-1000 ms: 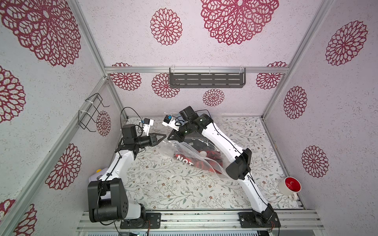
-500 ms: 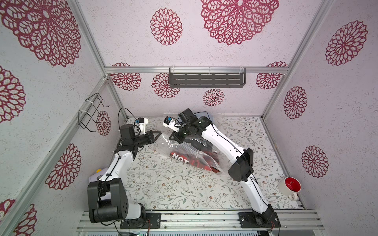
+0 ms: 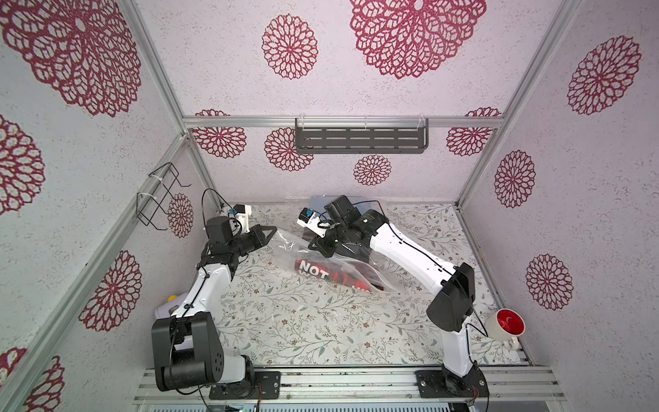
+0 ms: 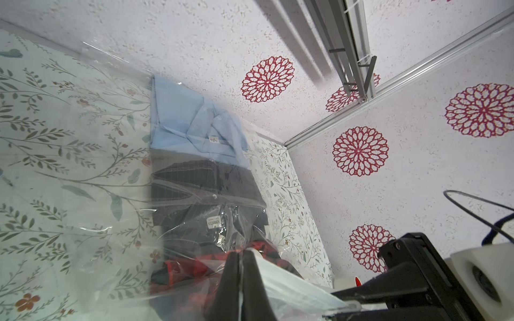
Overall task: Place the folded shirt into the vacuum bag
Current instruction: Close the vacuum bag at the center of the board, then adjust the vacuum bag at the center of the board.
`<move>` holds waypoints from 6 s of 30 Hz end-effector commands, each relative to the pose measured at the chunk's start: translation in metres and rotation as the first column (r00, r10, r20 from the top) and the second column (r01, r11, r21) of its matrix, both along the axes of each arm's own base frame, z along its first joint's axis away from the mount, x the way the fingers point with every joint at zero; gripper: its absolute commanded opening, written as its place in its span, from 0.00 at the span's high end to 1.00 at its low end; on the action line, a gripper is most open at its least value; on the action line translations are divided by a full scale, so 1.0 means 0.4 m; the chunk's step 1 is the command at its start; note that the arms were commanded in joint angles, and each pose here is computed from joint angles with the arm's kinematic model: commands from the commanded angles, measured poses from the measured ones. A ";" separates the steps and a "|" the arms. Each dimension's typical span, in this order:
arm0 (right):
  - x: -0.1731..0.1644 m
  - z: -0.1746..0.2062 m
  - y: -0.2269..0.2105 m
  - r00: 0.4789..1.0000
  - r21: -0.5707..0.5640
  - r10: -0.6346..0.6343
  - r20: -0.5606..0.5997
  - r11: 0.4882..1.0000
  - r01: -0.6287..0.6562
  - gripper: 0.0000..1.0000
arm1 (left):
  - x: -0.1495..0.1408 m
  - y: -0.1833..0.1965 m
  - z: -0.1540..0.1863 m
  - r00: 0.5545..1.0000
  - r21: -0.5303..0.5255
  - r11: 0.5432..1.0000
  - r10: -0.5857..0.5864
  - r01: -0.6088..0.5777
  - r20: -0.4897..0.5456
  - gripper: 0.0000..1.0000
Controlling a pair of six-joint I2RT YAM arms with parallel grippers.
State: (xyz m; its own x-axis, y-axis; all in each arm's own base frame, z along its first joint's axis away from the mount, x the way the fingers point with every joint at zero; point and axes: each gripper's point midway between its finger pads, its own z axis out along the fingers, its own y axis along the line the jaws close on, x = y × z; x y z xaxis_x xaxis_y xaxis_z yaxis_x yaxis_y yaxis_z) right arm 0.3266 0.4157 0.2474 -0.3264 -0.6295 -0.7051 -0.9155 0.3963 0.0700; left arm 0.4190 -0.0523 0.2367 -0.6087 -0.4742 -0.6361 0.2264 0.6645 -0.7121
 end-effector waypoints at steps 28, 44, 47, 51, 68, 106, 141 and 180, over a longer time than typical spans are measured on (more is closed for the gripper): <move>-0.096 -0.085 -0.427 0.944 -0.258 -0.327 -0.039 0.916 0.306 1.00 | 0.143 0.307 0.080 0.879 0.024 0.879 0.474 -0.476 0.050 1.00; -0.139 -0.103 -0.498 0.913 -0.301 -0.405 -0.046 0.877 0.374 1.00 | 0.126 0.384 0.081 0.844 0.007 0.845 0.534 -0.535 0.045 1.00; -0.147 -0.106 -0.505 0.911 -0.301 -0.409 -0.048 0.876 0.378 1.00 | 0.125 0.401 0.078 0.837 -0.001 0.838 0.545 -0.545 0.038 1.00; -0.154 -0.108 -0.510 0.910 -0.305 -0.411 -0.051 0.874 0.378 1.00 | 0.128 0.417 0.078 0.832 -0.007 0.833 0.553 -0.553 0.033 1.00; -0.180 -0.124 -0.531 0.906 -0.317 -0.419 -0.062 0.869 0.380 1.00 | 0.150 0.446 0.074 0.828 -0.046 0.827 0.561 -0.560 0.017 1.00; -0.123 -0.004 -0.388 0.937 -0.014 -0.334 -0.100 0.942 0.334 0.58 | 0.132 0.253 0.110 0.953 -0.111 0.952 0.295 -0.286 0.069 1.00; 0.022 0.035 -0.155 0.955 0.291 -0.267 -0.132 0.910 0.294 0.31 | -0.030 0.273 -0.020 0.865 0.092 0.865 0.499 -0.493 -0.061 1.00; -0.004 -0.541 -0.597 0.444 0.008 -0.849 -0.286 0.462 0.887 0.47 | 0.211 -0.026 -0.160 0.961 0.166 0.971 0.203 -0.173 -0.186 1.00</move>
State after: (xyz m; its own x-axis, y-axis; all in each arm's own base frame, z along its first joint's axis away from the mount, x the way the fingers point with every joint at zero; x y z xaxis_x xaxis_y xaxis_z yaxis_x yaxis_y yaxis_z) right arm 0.3407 0.2089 0.0351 -0.7957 0.1058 -0.5964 -0.1462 0.9220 0.3586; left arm 0.4873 -0.0357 0.1699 -0.6123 -0.5583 -0.5598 -0.1307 0.7698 -0.6248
